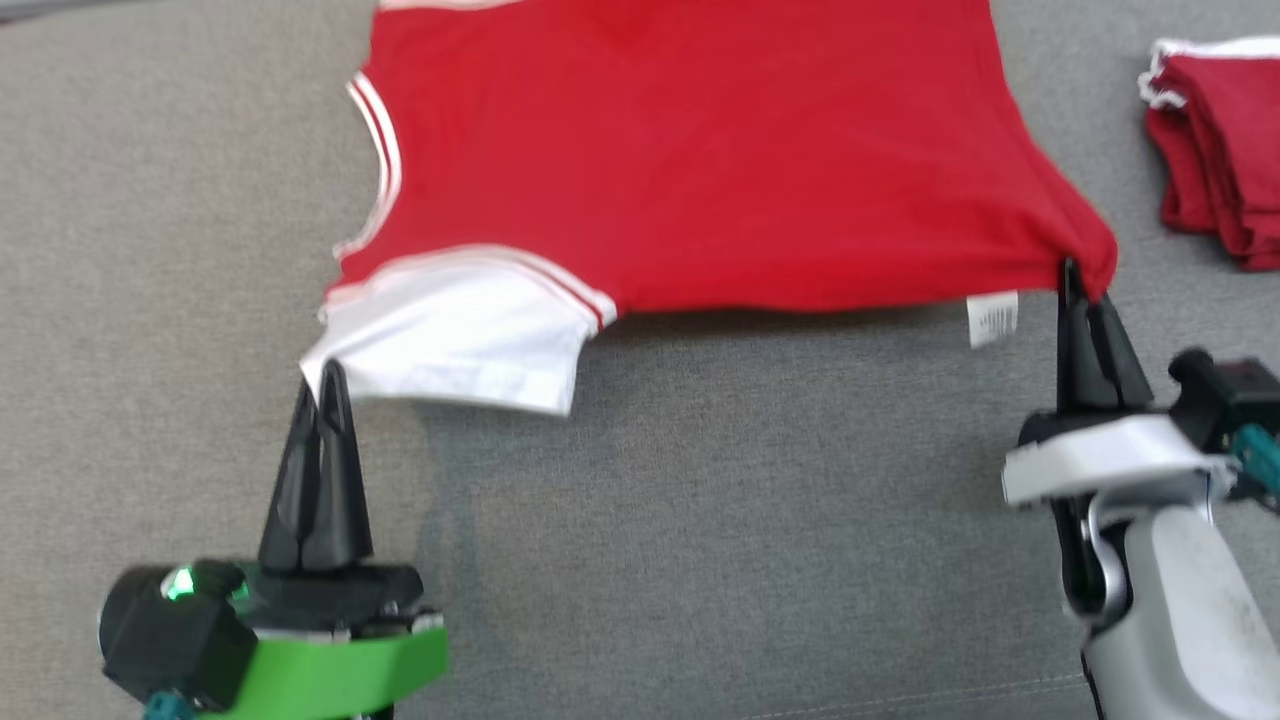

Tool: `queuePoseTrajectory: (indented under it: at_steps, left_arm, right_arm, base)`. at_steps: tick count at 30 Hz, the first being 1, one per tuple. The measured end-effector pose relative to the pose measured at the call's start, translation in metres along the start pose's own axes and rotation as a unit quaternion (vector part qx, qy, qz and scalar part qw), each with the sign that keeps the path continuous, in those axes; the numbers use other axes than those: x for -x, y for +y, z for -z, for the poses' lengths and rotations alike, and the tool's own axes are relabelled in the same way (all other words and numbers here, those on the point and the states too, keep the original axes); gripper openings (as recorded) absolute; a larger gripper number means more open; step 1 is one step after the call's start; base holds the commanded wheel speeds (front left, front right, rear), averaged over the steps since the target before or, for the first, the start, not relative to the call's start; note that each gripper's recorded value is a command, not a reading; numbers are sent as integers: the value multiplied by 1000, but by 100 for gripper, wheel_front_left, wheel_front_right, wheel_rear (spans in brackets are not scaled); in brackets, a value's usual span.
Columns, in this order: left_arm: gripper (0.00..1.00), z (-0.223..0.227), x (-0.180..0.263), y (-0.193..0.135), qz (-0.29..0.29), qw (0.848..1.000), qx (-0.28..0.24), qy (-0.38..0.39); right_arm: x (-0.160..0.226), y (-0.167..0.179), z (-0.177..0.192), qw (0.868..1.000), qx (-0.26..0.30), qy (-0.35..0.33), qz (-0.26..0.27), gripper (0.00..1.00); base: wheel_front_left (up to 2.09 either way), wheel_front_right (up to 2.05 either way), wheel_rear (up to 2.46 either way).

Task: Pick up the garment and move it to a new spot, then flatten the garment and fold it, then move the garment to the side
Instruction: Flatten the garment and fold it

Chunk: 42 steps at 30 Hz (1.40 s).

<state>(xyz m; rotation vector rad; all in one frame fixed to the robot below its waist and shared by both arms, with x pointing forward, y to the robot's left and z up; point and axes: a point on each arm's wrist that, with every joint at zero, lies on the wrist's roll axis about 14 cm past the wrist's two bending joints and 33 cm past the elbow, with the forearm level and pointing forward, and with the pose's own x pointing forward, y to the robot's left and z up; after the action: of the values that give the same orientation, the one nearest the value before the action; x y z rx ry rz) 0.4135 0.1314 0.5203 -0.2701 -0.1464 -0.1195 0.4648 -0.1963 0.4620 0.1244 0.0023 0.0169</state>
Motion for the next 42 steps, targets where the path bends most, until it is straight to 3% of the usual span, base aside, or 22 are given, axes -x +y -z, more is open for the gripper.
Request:
queuePoseTrajectory:
  at_steps: [13, 25, 33, 42]
  left_arm:
    - [0, -30, 66, -20, -1, 1000, 6, -10]
    - [0, 13, 76, -20, 2, 998, 21, 58]
    - [0, 23, 34, -17, 20, 998, 2, 54]
    - [0, 17, -50, -28, 60, 998, -23, 17]
  right_arm:
    - [83, 6, -7, 1000, -19, 8, 5, 0]
    - [92, 0, 25, 998, -26, 61, 19, 0]
    - [79, 1, 50, 994, -43, 100, 22, 0]
    - [35, -5, 33, 994, -77, 63, 34, 0]
  base:
    - [0, 0, 0]
    - [0, 0, 0]
    - [0, 0, 0]
    - [0, 0, 0]
